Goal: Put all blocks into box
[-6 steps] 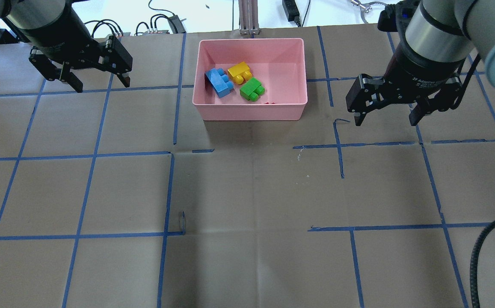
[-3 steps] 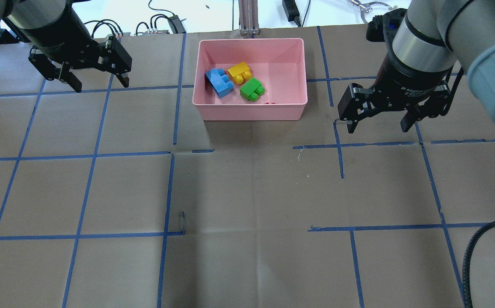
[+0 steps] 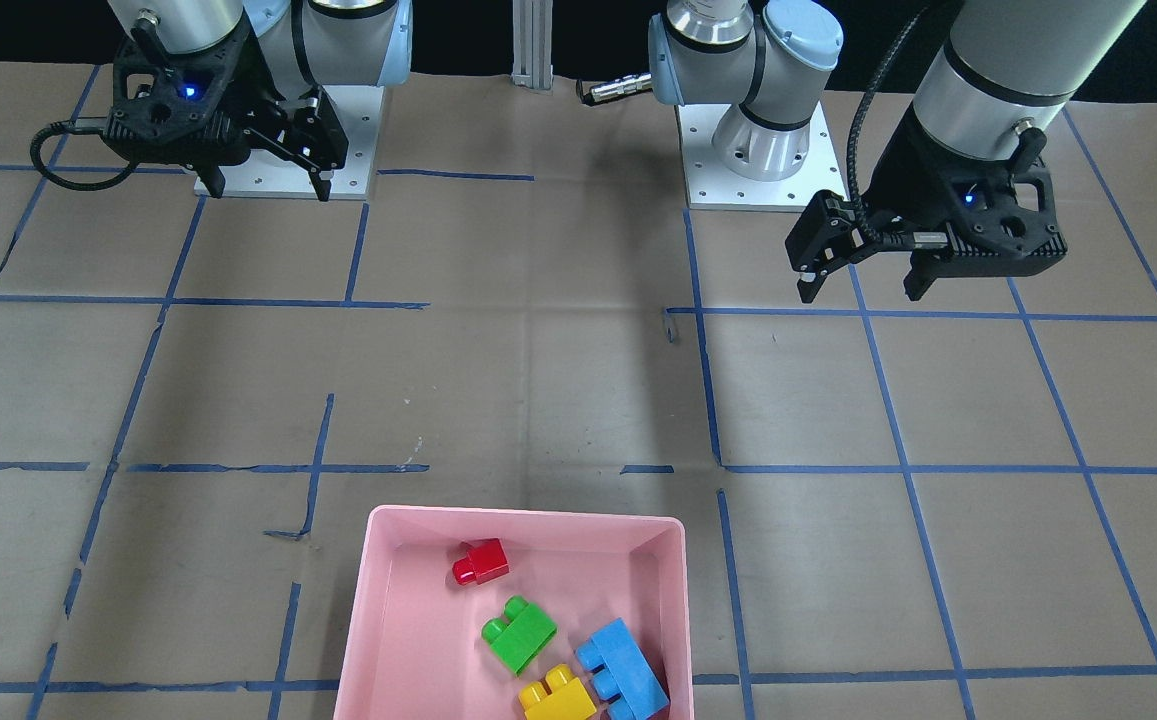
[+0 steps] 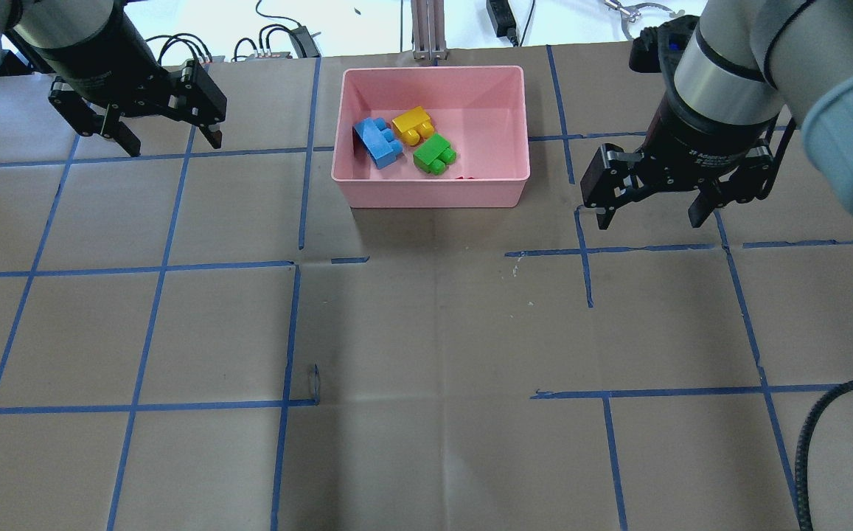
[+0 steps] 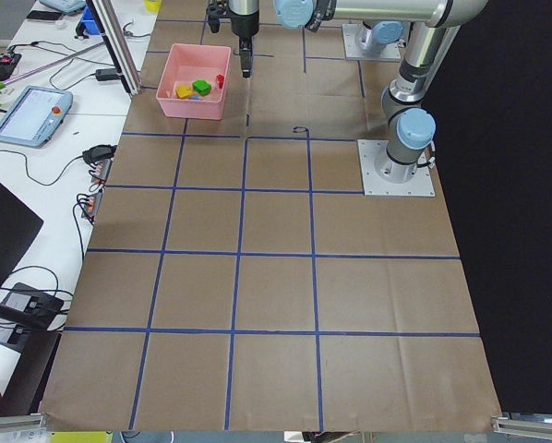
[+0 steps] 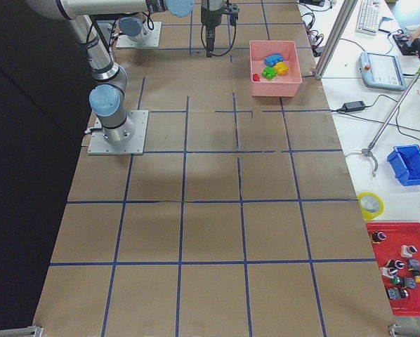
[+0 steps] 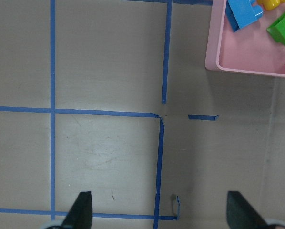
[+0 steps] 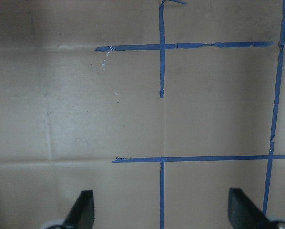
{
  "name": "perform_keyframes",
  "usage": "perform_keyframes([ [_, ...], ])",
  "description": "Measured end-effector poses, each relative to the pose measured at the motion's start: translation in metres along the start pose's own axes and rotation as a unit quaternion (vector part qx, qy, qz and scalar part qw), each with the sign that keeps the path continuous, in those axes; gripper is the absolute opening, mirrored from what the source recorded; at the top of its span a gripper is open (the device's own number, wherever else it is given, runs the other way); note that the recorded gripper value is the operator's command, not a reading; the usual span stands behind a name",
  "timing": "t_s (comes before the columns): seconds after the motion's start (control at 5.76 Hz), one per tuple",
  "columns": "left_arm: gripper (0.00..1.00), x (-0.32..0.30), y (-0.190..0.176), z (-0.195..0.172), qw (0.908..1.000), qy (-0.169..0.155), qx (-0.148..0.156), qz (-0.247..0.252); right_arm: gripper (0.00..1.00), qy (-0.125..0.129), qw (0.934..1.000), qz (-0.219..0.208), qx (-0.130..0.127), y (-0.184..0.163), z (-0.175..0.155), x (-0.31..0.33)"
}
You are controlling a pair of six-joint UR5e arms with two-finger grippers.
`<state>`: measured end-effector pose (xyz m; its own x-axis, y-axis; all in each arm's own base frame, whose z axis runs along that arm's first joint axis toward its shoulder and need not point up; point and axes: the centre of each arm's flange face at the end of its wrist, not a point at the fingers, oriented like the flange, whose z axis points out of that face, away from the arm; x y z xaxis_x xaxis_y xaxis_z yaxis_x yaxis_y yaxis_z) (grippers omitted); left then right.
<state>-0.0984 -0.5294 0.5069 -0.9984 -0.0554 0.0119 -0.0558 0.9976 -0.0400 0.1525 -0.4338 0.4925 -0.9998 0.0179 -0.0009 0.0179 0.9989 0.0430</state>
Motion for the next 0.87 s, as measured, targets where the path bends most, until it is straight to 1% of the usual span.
perform_keyframes([
  [0.35,1.00,0.0008,0.0007,-0.0011,1.0000,0.001,0.004,0.000,1.00,0.000,1.0000,0.000,0.002,-0.0011,0.0001,-0.0001],
  [0.87,1.00,0.0041,0.0010,0.0034,1.0000,0.003,0.000,0.002,1.00,-0.001,1.0000,-0.001,0.005,-0.0023,0.0000,-0.0002],
])
